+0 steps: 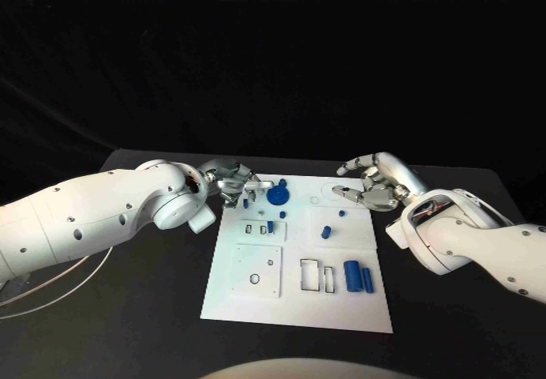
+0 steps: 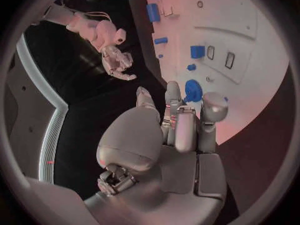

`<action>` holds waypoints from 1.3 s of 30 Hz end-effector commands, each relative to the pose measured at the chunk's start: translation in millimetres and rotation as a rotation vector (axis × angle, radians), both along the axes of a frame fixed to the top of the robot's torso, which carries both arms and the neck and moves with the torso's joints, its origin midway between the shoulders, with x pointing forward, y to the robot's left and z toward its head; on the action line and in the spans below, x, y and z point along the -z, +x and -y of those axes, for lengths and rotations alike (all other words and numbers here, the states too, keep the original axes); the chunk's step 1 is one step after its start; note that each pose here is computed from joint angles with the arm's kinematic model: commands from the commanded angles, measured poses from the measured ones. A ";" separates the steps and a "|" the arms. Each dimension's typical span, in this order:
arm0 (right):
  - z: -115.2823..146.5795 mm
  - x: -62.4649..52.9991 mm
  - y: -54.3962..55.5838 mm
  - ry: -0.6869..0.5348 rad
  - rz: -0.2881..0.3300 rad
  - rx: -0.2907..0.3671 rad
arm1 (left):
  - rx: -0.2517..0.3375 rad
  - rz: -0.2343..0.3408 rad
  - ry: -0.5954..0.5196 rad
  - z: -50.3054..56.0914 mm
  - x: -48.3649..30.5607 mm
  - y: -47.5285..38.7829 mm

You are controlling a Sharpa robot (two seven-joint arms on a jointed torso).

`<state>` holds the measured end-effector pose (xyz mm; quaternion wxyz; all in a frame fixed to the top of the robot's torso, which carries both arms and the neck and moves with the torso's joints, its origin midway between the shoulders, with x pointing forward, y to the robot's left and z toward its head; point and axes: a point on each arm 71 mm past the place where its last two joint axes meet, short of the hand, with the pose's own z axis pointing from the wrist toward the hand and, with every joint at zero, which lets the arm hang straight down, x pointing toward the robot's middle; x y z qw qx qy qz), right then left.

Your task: Assemble the parts on the task board

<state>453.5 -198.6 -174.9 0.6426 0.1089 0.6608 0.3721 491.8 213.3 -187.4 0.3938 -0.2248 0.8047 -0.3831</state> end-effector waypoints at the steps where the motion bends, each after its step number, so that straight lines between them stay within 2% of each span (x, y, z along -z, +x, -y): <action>1: 11.8 2.3 2.3 0.033 -0.062 0.014 | 0.059 -0.065 0.240 6.4 5.1 0.4; 9: 29.6 2.6 9.0 0.015 -0.082 0.059 | 0.143 -0.044 0.423 30.7 0.6 9.3; 18: 35.8 2.3 13.3 0.000 -0.084 0.079 | 0.211 -0.043 0.530 52.6 0.4 16.0; 29: 38.0 3.0 15.5 -0.007 -0.087 0.087 | 0.264 -0.060 0.589 63.9 3.4 16.8; 39: 39.3 3.4 16.8 -0.010 -0.087 0.092 | 0.292 -0.085 0.635 64.8 9.8 18.1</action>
